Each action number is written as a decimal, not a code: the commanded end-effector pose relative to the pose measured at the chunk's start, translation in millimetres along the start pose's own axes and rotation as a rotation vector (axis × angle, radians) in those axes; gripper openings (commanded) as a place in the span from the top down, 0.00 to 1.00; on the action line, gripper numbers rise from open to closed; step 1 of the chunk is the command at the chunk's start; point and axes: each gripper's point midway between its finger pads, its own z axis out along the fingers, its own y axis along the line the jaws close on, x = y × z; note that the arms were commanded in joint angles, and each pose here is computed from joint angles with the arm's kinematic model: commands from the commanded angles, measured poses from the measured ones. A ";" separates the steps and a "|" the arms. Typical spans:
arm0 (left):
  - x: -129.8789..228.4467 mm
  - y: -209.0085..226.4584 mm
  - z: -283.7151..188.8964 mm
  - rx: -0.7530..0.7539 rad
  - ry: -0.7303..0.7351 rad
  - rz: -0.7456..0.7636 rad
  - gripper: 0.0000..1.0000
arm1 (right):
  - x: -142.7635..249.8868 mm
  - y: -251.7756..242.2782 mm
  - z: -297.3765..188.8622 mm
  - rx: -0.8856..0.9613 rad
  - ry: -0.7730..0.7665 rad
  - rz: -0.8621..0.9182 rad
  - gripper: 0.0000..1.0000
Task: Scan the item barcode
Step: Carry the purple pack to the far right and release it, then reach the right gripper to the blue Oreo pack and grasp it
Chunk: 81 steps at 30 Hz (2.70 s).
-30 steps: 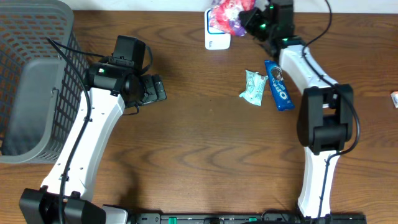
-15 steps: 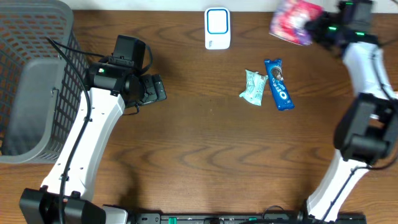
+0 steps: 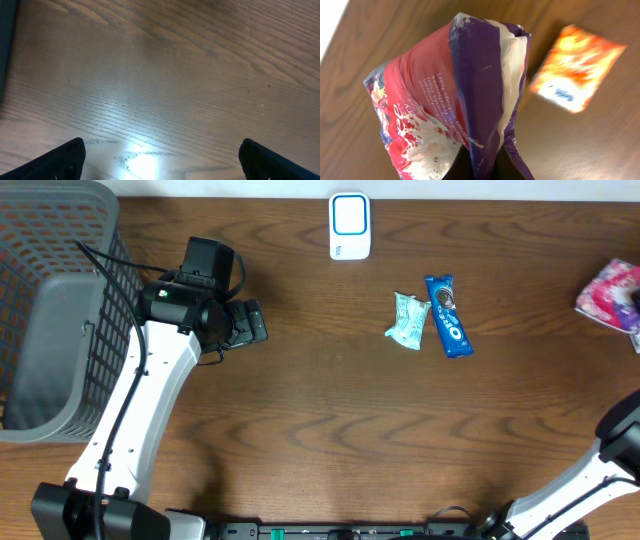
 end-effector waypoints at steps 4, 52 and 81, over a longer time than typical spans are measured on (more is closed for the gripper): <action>0.0 3.6 1.3 -0.016 0.001 0.014 0.02 | -33.3 -19.8 8.2 0.005 -0.121 -0.020 0.99; 0.0 3.6 1.3 -0.016 0.001 0.014 0.02 | 295.0 220.0 -16.4 -0.380 0.629 -0.820 0.53; 0.0 3.6 1.3 -0.016 0.001 0.014 0.02 | 346.0 164.9 31.3 0.227 0.367 -1.102 0.53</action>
